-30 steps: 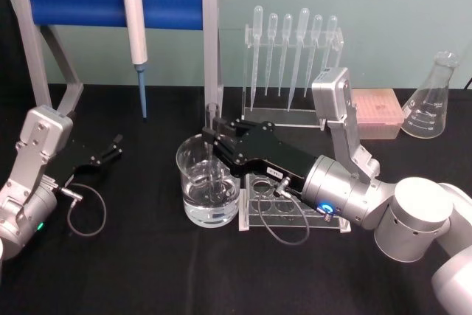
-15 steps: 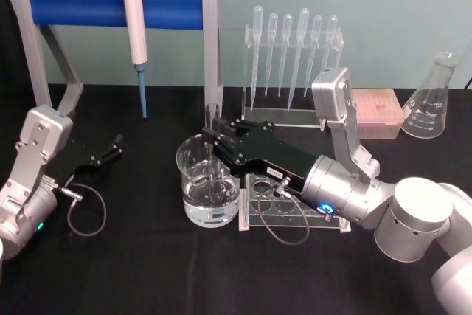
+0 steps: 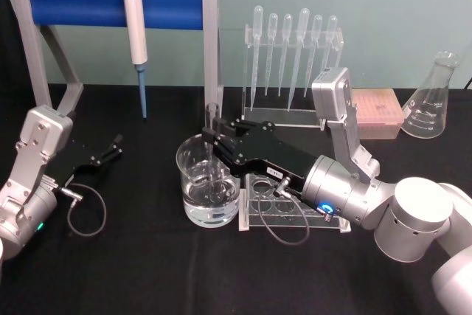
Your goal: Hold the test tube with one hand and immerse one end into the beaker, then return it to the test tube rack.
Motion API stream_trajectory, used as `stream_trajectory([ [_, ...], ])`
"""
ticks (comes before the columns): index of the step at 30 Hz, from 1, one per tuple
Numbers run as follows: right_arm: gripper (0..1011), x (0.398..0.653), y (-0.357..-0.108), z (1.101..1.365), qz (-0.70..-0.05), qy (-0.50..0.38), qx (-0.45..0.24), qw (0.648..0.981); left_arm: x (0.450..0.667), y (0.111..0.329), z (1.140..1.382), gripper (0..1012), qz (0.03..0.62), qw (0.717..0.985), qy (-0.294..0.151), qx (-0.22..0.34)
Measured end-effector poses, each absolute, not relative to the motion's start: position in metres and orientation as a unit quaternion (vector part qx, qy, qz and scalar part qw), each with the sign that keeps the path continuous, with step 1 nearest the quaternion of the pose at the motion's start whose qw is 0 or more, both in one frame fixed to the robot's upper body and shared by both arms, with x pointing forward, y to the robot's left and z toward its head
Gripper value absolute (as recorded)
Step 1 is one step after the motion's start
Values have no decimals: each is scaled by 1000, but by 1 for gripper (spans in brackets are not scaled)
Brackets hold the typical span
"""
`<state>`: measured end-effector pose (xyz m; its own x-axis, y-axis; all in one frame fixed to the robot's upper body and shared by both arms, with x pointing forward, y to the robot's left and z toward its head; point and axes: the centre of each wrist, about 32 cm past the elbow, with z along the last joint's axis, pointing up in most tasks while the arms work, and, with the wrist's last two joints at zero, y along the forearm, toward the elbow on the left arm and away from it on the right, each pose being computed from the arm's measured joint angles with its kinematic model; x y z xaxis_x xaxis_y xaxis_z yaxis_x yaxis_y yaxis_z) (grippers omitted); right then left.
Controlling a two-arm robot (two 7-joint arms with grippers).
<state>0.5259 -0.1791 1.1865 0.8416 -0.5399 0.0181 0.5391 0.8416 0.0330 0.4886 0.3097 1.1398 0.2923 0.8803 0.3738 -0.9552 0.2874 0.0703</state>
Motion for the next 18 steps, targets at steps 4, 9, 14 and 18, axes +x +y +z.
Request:
stream_trajectory([
  [4, 222, 526, -179, 1186, -281, -13, 13, 959, 489, 310, 1140, 1000, 580, 791, -132, 141],
  [9, 223, 526, -179, 1186, -281, -13, 13, 959, 489, 310, 1140, 1000, 580, 791, -132, 141],
  [14, 223, 526, -179, 1186, -281, -13, 13, 959, 489, 310, 1140, 1000, 580, 791, -132, 141],
  [18, 223, 526, -179, 1186, -281, -13, 13, 959, 489, 310, 1140, 1000, 580, 791, -132, 141],
])
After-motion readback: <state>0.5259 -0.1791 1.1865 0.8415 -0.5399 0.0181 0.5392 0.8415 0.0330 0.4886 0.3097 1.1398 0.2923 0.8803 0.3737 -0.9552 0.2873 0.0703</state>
